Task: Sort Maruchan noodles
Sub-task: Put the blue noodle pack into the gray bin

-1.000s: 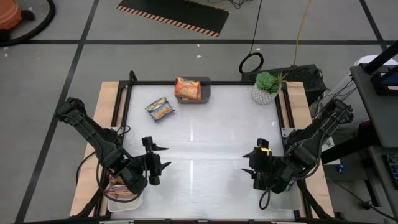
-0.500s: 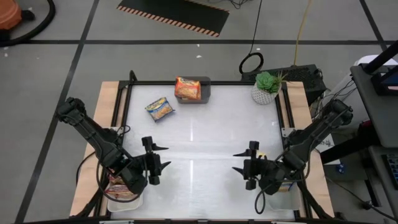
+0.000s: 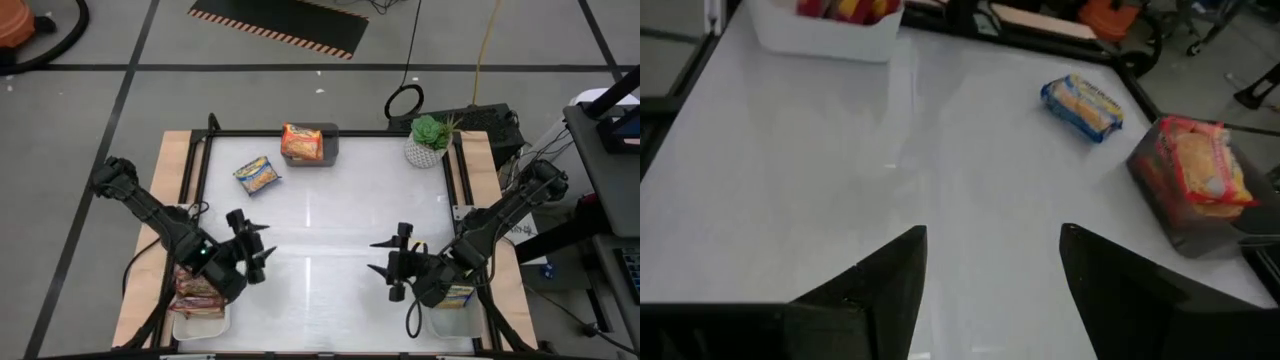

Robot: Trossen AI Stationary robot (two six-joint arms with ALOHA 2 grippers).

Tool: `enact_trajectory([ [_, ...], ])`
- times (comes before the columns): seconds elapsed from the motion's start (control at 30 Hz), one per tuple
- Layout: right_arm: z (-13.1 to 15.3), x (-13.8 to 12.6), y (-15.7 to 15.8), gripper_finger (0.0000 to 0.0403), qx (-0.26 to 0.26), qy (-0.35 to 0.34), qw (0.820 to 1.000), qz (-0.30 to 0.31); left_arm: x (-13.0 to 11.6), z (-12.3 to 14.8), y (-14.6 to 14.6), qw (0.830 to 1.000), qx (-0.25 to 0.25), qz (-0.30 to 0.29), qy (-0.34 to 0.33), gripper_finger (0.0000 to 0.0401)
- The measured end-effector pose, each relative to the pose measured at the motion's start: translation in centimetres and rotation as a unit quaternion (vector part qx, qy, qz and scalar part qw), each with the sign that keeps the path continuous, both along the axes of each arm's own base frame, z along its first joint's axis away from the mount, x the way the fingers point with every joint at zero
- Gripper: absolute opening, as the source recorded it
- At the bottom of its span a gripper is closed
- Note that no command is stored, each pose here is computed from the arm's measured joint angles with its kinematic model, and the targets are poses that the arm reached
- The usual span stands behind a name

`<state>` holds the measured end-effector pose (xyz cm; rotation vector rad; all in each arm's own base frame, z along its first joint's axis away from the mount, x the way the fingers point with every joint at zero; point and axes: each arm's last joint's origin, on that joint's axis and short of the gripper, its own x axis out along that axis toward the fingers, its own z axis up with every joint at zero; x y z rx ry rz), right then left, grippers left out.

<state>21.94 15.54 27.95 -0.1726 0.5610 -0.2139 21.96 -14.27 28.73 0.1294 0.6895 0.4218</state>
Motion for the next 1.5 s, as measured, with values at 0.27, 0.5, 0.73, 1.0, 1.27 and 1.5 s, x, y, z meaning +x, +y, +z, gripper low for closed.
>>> enact_trajectory([
  [0.27,0.3,0.8,-0.7,0.0224,0.002,-0.015,1.000,-0.017,0.8,-2.5,2.8,0.987,-0.037,0.103,0.118,0.0269],
  [0.5,0.4,1.0,-0.8,0.0224,-0.012,-0.015,1.000,-0.010,2.3,-4.7,5.3,0.966,-0.011,0.186,0.178,0.0269],
  [0.73,0.4,1.0,-0.8,0.0224,-0.011,-0.017,1.000,-0.009,3.5,-6.1,7.1,0.948,-0.015,0.215,0.234,0.0269],
  [1.0,0.4,1.0,-0.8,0.0224,-0.005,-0.019,1.000,-0.012,3.9,-6.3,8.7,0.940,-0.014,0.240,0.241,0.0269],
  [1.27,0.4,1.0,-0.8,0.0224,0.001,-0.021,1.000,-0.015,3.9,-6.2,9.8,0.932,-0.010,0.261,0.252,0.0268],
  [1.5,0.4,1.0,-0.8,0.0224,0.001,-0.021,1.000,-0.015,3.7,-6.2,10.6,0.925,-0.003,0.276,0.259,0.0259],
])
